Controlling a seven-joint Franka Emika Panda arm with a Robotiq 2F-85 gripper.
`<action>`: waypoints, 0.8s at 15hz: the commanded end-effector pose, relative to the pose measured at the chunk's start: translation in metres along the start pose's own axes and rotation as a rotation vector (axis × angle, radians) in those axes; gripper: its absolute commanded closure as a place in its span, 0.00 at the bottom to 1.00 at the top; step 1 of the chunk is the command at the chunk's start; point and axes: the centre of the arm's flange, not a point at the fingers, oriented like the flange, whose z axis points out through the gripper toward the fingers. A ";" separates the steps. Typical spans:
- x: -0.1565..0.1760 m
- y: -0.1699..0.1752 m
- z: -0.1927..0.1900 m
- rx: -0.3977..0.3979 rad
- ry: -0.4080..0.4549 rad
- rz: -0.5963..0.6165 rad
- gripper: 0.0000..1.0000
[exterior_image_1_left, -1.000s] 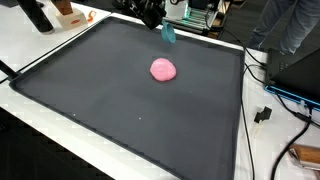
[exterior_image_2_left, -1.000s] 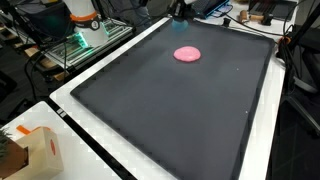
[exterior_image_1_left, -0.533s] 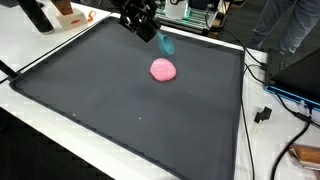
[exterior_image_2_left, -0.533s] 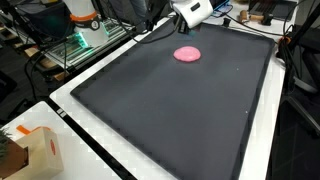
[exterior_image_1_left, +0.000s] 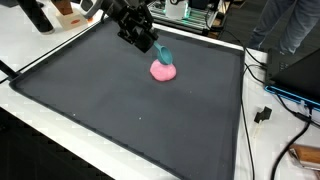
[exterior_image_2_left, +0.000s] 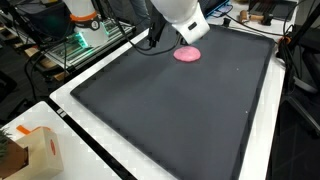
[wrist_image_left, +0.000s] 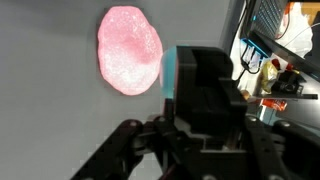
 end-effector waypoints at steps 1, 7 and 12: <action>-0.009 0.016 0.007 0.018 0.040 0.001 0.75; -0.013 0.035 0.025 0.046 0.009 0.013 0.75; -0.013 0.052 0.029 0.052 0.076 0.046 0.75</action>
